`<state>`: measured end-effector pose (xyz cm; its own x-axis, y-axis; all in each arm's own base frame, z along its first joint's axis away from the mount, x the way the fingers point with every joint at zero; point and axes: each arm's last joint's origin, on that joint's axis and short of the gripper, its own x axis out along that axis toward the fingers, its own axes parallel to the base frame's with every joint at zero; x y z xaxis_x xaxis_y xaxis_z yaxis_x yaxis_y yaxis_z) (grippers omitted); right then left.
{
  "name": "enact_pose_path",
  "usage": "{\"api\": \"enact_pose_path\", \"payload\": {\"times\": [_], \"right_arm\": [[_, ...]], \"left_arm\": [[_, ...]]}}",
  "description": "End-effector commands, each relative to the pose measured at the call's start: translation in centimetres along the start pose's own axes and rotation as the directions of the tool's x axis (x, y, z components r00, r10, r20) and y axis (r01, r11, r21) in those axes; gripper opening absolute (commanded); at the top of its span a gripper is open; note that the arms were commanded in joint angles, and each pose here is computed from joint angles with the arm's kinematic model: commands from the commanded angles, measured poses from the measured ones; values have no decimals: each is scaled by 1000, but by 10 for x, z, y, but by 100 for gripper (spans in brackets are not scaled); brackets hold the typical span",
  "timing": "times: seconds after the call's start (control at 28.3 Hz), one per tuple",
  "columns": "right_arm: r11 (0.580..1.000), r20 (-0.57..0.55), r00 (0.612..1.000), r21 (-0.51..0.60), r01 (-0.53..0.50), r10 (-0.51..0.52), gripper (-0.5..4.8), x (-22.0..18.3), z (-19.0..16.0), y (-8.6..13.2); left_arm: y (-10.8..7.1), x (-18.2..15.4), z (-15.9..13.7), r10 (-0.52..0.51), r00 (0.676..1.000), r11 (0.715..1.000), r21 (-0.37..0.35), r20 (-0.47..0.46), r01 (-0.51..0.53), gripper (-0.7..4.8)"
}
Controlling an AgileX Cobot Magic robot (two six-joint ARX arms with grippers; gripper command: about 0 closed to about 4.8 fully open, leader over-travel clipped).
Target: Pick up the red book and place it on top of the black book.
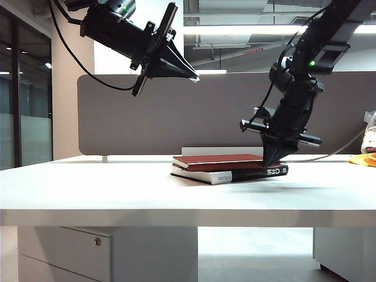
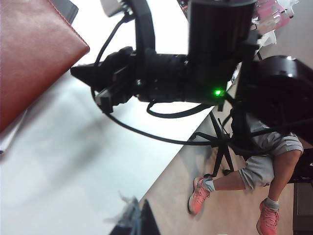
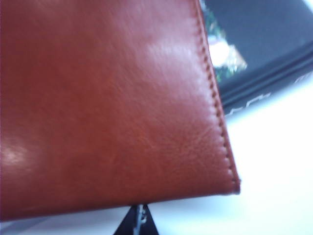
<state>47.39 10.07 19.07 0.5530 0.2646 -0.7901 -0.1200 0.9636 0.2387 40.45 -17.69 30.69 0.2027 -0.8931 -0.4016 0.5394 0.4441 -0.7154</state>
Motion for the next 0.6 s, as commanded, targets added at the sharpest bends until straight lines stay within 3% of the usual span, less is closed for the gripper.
{"api": "enact_pose_path", "payload": {"times": [0.04,0.6], "right_arm": [[1000,11,1000,-3,0,0,-6,3,1,0],[1000,71,997,-11,-11,12,-6,2,22,3]], "left_arm": [[-4,-2,2,-11,1000,1000,25,7,11,-6],[-4,-2,2,-11,1000,1000,26,7,11,-6]]}}
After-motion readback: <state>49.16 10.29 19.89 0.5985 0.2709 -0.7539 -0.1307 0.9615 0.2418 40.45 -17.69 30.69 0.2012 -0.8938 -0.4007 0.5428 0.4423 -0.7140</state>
